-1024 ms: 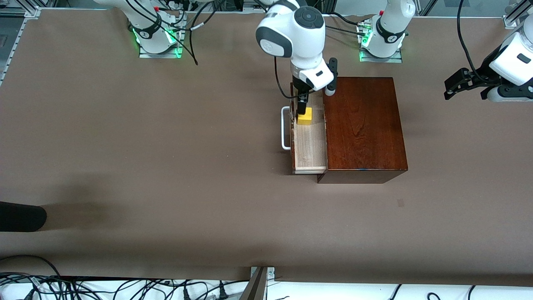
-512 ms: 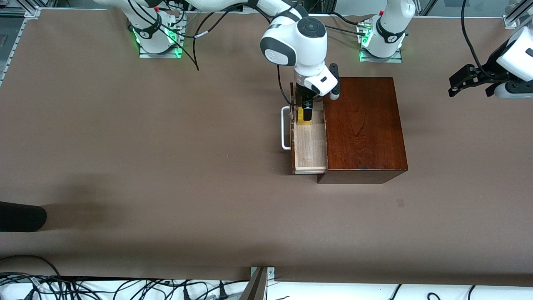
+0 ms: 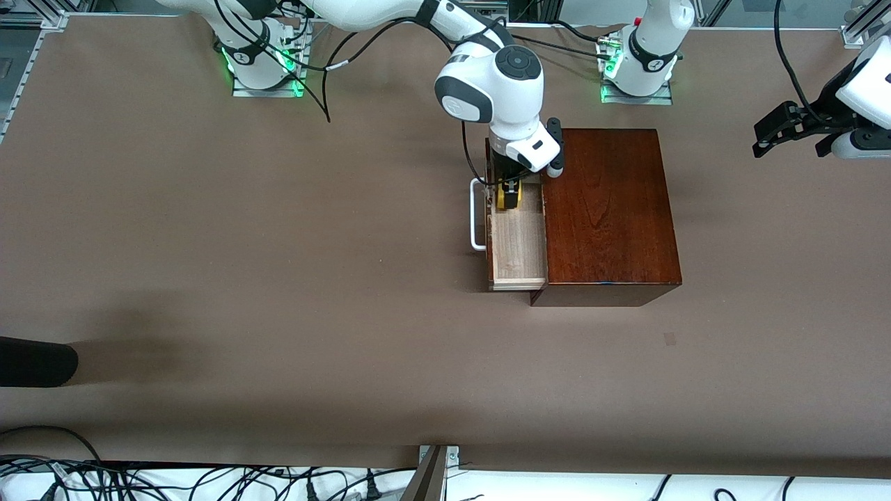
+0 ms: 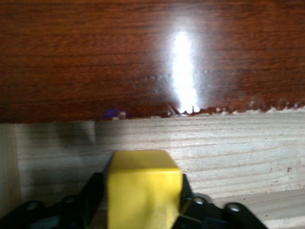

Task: Open drawer, take yellow block, close drawer
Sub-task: 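Grasp the yellow block with the right gripper and lift it, then carry the block away with the right gripper while the left gripper reaches the drawer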

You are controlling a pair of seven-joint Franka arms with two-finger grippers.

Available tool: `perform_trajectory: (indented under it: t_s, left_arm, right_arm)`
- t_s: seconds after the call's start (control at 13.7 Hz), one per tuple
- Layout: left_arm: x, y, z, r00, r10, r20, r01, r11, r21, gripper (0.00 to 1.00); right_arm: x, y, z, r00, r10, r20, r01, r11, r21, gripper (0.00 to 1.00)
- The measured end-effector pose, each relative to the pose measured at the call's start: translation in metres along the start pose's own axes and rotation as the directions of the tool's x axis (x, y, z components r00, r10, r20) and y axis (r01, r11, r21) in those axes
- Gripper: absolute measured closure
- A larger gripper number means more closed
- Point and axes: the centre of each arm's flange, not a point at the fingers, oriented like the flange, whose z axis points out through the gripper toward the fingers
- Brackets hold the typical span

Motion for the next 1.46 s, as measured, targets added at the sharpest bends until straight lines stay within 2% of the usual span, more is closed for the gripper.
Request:
perform_trajectory:
  t_s: [0.07, 0.51, 0.66, 0.88, 1.1, 1.24, 1.46]
  left_arm:
    - [0.0, 0.0, 0.0, 1.0, 0.0, 0.0, 0.0, 1.0, 0.0, 0.0]
    - [0.0, 0.0, 0.0, 1.0, 0.0, 0.002, 0.0, 1.0, 0.0, 0.0]
    - [0.0, 0.001, 0.0, 1.0, 0.001, 0.003, -0.001, 1.0, 0.0, 0.0]
    - [0.0, 0.001, 0.0, 1.0, 0.001, 0.003, -0.001, 1.0, 0.0, 0.0]
    - [0.0, 0.001, 0.0, 1.0, 0.002, 0.003, -0.002, 1.0, 0.0, 0.0]
    - [0.0, 0.001, 0.0, 1.0, 0.002, 0.003, -0.002, 1.0, 0.0, 0.0]
    - [-0.001, 0.003, -0.001, 1.0, 0.005, 0.002, -0.005, 1.0, 0.001, 0.0]
  right_arm:
    - [0.0, 0.0, 0.0, 1.0, 0.0, -0.002, 0.0, 1.0, -0.001, 0.44]
    - [0.001, 0.007, -0.011, 1.0, 0.009, -0.003, -0.009, 1.0, -0.008, 0.44]
    - [0.002, 0.019, -0.036, 1.0, 0.027, 0.012, -0.027, 1.0, -0.014, 0.44]
    - [-0.007, 0.049, -0.1, 0.997, 0.073, -0.009, -0.073, 0.995, -0.065, 0.44]
    - [-0.046, 0.103, -0.152, 0.987, 0.157, -0.042, -0.161, 0.98, -0.117, 0.44]
    - [-0.083, 0.145, -0.17, 0.971, 0.232, -0.056, -0.237, 0.963, -0.13, 0.44]
    - [-0.156, 0.211, -0.18, 0.92, 0.384, -0.08, -0.39, 0.918, -0.075, 0.44]
